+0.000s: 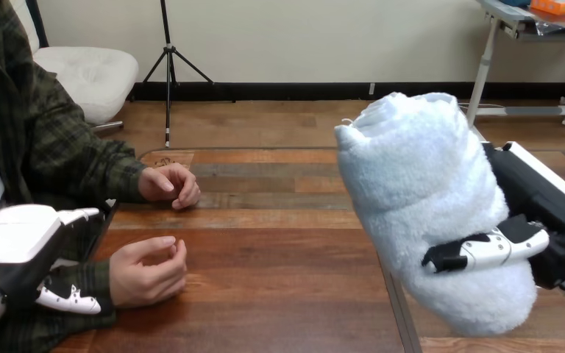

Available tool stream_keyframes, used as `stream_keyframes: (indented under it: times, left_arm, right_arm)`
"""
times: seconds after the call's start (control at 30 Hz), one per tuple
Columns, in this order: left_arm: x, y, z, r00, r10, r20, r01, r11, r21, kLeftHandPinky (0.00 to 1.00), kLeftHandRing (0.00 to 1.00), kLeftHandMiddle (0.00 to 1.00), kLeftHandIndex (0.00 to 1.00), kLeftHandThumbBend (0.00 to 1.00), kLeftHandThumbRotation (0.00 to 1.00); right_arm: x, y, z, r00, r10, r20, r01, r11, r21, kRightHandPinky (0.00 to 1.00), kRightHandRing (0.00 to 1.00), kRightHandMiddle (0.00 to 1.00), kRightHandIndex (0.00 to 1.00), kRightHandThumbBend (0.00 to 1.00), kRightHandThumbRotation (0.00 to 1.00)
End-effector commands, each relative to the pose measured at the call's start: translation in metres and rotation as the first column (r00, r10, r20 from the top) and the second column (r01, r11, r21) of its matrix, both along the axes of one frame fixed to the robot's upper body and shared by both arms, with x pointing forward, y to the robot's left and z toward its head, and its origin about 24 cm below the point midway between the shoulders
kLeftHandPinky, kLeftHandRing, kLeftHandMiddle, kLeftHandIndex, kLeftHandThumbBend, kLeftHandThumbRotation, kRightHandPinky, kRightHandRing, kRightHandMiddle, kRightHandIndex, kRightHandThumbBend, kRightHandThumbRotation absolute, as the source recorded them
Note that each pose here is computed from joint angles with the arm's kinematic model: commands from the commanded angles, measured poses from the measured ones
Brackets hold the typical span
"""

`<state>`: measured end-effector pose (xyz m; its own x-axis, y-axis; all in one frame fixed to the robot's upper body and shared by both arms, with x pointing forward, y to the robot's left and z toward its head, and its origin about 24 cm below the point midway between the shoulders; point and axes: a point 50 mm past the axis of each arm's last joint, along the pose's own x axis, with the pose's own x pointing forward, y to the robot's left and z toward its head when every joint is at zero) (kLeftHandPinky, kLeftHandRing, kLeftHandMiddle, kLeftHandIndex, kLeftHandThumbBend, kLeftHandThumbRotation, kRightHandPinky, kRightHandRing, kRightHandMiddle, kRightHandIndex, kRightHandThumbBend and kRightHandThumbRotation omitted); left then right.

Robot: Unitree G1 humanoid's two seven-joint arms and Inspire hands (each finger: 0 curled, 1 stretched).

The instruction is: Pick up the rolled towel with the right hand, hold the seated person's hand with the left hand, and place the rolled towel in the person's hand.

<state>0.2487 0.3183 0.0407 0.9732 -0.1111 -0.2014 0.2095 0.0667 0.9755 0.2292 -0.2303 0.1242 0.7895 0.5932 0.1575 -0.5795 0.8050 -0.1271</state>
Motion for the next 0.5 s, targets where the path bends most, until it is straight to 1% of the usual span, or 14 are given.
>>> stream_keyframes:
  times: [0.0,0.3,0.47]
  left_arm:
    - [0.0172,0.0038,0.0162,0.999,-0.019,0.051,0.016,0.999,0.051,0.8,0.84,0.84,0.85,1.0,0.35]
    - [0.0198,0.004,0.0097,1.0,-0.012,0.005,0.012,0.999,0.053,0.78,0.83,0.84,0.85,1.0,0.36]
    - [0.0205,0.0041,0.0087,1.0,-0.005,-0.026,0.006,0.999,0.052,0.76,0.82,0.84,0.85,1.0,0.38]
  right_arm:
    - [-0.0034,0.0012,0.0278,0.991,0.028,0.133,-0.026,1.0,-0.015,0.05,0.11,0.17,0.19,0.69,0.0]
    - [-0.0091,-0.0005,0.0306,0.988,-0.002,0.154,0.006,1.0,-0.025,0.05,0.1,0.16,0.18,0.7,0.0]
    - [-0.0104,-0.0019,0.0298,0.989,-0.013,0.145,0.014,1.0,-0.008,0.04,0.1,0.16,0.18,0.7,0.0]
